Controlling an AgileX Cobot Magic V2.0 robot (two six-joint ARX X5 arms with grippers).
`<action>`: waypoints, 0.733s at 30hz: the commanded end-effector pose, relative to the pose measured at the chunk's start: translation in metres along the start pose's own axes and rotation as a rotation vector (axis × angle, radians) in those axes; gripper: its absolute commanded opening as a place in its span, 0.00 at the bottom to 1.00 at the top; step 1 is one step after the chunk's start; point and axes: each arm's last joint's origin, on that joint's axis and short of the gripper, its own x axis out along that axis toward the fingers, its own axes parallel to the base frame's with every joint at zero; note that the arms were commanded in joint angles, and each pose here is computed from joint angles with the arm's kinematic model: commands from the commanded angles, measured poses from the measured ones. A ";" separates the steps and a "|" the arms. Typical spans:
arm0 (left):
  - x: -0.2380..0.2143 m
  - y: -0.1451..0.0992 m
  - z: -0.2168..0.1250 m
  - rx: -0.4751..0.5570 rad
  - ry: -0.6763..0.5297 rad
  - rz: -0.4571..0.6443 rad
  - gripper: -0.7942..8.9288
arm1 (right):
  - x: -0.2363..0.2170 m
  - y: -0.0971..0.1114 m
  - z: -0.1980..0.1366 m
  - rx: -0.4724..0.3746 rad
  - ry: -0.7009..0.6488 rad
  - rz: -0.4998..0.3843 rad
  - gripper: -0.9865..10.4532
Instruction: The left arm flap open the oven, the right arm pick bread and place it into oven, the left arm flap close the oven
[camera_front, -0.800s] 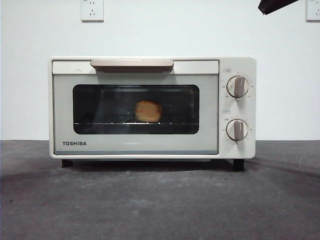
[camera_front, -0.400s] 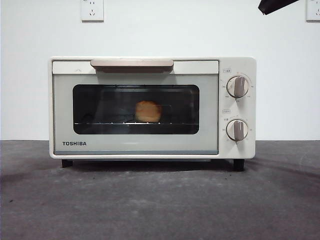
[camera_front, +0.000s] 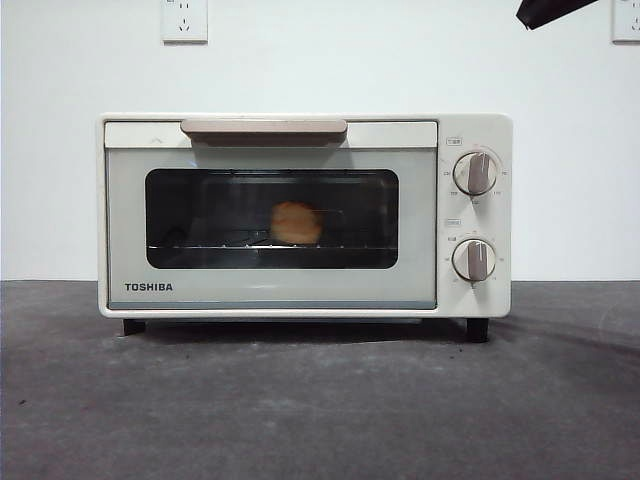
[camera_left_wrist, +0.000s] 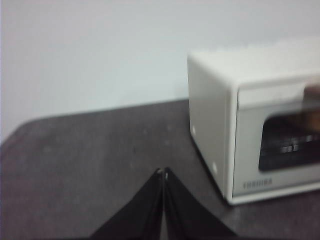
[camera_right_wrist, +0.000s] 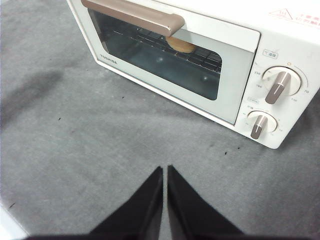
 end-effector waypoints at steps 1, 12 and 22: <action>0.002 -0.001 -0.013 0.002 0.014 0.008 0.10 | -0.001 0.002 0.004 0.007 -0.014 0.010 0.09; 0.008 -0.003 -0.045 -0.007 0.083 -0.001 0.10 | -0.001 0.002 0.004 0.007 -0.014 0.010 0.09; 0.013 -0.005 -0.065 -0.018 0.132 -0.007 0.10 | -0.001 0.002 0.004 0.008 -0.014 0.010 0.09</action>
